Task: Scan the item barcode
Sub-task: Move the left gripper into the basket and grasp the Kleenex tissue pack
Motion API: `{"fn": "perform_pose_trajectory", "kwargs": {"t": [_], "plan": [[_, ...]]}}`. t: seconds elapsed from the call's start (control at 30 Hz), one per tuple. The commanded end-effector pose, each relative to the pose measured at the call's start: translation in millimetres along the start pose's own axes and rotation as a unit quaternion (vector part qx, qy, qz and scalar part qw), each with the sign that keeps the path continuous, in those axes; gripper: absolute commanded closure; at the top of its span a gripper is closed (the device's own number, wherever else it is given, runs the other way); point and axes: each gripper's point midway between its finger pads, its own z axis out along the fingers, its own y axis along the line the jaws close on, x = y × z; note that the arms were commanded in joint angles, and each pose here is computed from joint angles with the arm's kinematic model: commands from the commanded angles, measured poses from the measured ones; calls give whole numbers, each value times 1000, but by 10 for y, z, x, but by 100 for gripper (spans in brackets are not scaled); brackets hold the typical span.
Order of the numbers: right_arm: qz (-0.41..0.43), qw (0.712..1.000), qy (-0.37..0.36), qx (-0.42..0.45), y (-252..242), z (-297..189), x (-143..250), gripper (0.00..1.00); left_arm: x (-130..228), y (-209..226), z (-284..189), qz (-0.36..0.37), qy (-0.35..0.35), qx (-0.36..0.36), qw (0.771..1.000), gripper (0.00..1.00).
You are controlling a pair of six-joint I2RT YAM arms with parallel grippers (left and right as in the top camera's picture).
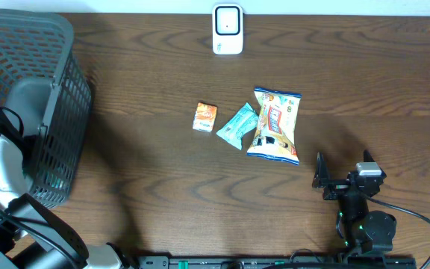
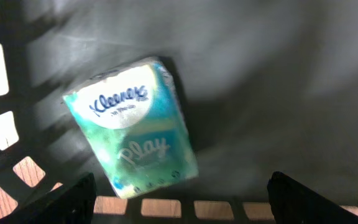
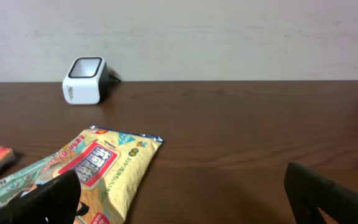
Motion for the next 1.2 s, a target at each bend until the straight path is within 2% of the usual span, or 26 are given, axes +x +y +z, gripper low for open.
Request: {"fn": "perform_pose_trajectory", "kwargs": {"t": [0.0,0.23,0.63,0.67,0.7,0.73,0.83,0.9,1.03,1.17], "plan": [[-2,1000,0,-4,21,-2,5,1,-29,146,94,-25,-17,-33,999,13],[-2,1000,0,-3,20,-2,4,1,-28,275,265,-27,-32,-52,998,13],[-2,1000,0,-3,20,-2,5,1,103,367,685,-24,16,-99,995,14],[-2,1000,0,-3,20,-2,4,1,101,365,693,-23,16,-99,995,21],[-2,1000,0,-3,20,-2,5,1,94,357,694,-23,15,-97,995,34],[-2,1000,0,-3,20,-2,5,1,84,341,693,-22,13,-94,995,43],[-2,1000,0,-3,20,-2,5,1,29,269,651,-21,5,-82,996,59],[-2,1000,0,-3,20,-2,5,1,-26,208,580,-22,-2,-71,997,64],[-2,1000,0,-3,20,-2,5,1,-167,27,313,-4,-27,-33,999,64],[-2,1000,0,-3,20,-2,5,1,-309,-163,-154,-3,-69,25,997,64]]}}
